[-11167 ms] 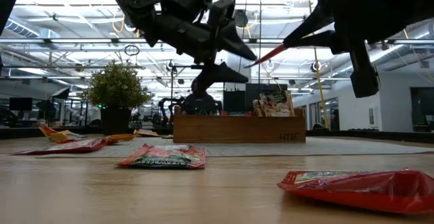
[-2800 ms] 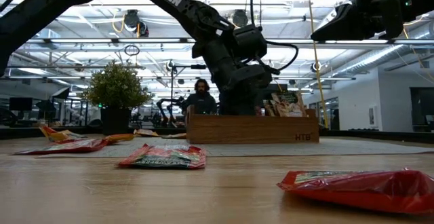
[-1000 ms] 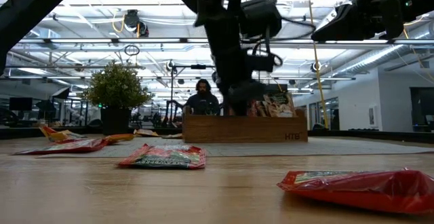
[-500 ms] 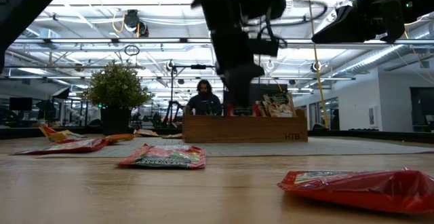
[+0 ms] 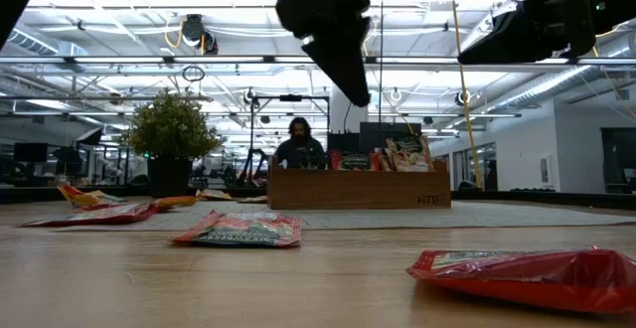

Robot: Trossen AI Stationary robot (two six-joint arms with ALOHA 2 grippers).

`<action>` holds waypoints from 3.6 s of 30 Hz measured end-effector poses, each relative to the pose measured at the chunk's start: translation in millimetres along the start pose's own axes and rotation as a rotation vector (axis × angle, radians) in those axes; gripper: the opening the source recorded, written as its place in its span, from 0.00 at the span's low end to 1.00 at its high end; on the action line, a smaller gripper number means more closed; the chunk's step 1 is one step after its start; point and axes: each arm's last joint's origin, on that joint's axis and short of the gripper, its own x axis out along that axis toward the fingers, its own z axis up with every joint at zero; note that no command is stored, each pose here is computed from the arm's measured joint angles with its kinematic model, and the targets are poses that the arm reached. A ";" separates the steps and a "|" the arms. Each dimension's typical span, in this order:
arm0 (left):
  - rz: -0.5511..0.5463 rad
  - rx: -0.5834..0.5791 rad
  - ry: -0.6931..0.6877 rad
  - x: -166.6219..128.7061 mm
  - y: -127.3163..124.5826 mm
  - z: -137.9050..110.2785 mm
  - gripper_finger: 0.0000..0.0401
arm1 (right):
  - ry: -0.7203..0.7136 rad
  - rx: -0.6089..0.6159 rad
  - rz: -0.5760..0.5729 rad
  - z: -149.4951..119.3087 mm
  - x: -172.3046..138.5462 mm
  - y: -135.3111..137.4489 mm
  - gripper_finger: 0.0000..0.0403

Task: Pick & Place Tea
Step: Put the red tea bag into the middle section of the wooden organizer

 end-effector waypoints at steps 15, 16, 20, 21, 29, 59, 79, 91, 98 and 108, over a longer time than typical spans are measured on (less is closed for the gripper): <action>-0.012 0.009 -0.095 -15.5 -39.8 7.0 0.03 | -0.398 -0.117 0.635 -22.6 -2.8 32.7 0.01; -0.018 0.009 -0.110 -19.5 -41.0 7.5 0.02 | -0.382 -0.132 0.660 -22.9 -2.0 37.3 0.03; -0.044 -0.011 -0.270 -36.9 -41.4 11.6 0.02 | -0.365 -0.202 0.717 -8.9 0.9 60.7 0.16; -0.054 -0.012 -0.314 -40.9 -41.9 9.5 0.03 | -0.352 -0.226 0.714 -4.8 2.4 68.1 0.21; -0.089 -0.166 -0.546 -37.7 -29.9 -65.3 0.01 | -0.196 -0.523 0.643 4.4 25.0 136.4 0.50; -0.011 -0.455 -0.854 -43.0 9.7 -143.0 0.05 | 0.095 -0.645 0.841 9.2 81.2 208.2 0.46; -0.038 -0.512 -0.858 -43.2 9.7 -142.8 0.15 | 0.149 -0.572 0.642 -24.6 98.7 234.7 0.31; -0.071 -0.583 -0.859 -43.2 9.7 -142.8 0.17 | 0.156 -0.578 0.615 -25.8 98.1 234.7 0.00; -0.071 -0.585 -0.859 -43.1 9.7 -142.8 0.17 | -0.024 -0.682 0.579 -11.7 87.8 245.2 0.05; -0.070 -0.581 -0.859 -43.1 9.7 -142.7 0.17 | 0.088 -0.635 0.616 20.8 111.9 248.9 0.55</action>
